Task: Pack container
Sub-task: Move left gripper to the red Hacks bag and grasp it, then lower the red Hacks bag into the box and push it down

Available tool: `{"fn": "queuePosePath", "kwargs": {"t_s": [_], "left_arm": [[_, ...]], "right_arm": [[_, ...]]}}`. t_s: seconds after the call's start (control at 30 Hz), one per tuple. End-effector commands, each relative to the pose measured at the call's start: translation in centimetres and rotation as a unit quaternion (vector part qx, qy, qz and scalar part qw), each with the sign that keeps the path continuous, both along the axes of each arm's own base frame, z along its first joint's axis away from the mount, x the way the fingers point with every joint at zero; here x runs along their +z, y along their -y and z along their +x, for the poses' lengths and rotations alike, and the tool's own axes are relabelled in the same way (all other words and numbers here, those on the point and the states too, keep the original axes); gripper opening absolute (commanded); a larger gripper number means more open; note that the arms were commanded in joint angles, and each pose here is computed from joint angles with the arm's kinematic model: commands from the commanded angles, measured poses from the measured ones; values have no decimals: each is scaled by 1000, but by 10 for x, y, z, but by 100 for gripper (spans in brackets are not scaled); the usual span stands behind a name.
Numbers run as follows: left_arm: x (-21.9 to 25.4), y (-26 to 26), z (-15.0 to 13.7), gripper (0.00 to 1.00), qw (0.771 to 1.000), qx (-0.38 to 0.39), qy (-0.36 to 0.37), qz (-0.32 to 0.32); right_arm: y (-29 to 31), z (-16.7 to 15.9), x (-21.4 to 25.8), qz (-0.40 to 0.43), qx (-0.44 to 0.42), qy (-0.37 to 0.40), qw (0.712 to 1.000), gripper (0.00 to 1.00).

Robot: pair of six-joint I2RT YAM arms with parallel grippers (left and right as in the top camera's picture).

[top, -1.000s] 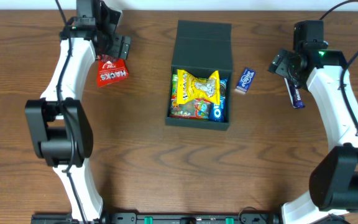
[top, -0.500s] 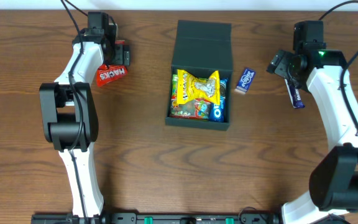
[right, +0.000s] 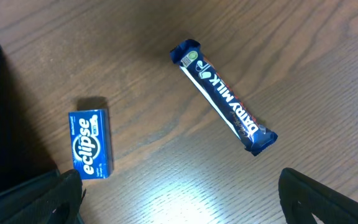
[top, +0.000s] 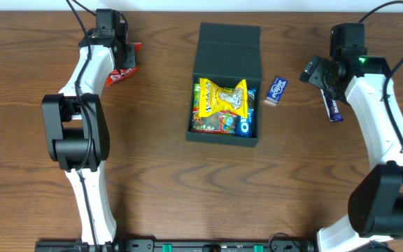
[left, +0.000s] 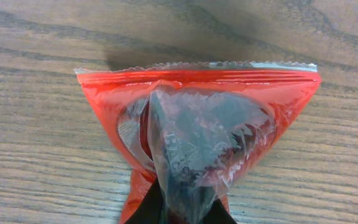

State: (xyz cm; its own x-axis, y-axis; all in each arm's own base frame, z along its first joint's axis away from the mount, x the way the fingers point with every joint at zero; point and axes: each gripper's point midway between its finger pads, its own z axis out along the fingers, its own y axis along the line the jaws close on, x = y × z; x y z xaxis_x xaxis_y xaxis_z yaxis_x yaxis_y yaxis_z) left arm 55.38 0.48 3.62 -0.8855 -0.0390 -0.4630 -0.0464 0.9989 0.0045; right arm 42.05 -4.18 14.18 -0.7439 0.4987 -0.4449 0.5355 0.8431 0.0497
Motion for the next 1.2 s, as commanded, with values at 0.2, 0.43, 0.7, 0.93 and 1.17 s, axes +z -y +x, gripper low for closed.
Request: {"fn": "queuePosePath", "kwargs": {"t_s": [0.2,0.43,0.7,0.93,1.17], "left_arm": [[65,23,-16,6,993,-110,28,23],[180,143,-58,6,897,-410,142,87],[150,255,-139,6,808,-582,80,56],[115,287,-194,6,774,-632,-8,-26],[80,293,-217,6,762,-642,-80,-41]], "right_arm": [[15,8,11,-24,5,24,999,99],[37,8,13,-31,-8,30,999,99],[44,7,13,-31,-17,30,999,99],[44,7,13,-33,-14,30,999,99],[44,7,13,-36,-6,26,999,99]]}}
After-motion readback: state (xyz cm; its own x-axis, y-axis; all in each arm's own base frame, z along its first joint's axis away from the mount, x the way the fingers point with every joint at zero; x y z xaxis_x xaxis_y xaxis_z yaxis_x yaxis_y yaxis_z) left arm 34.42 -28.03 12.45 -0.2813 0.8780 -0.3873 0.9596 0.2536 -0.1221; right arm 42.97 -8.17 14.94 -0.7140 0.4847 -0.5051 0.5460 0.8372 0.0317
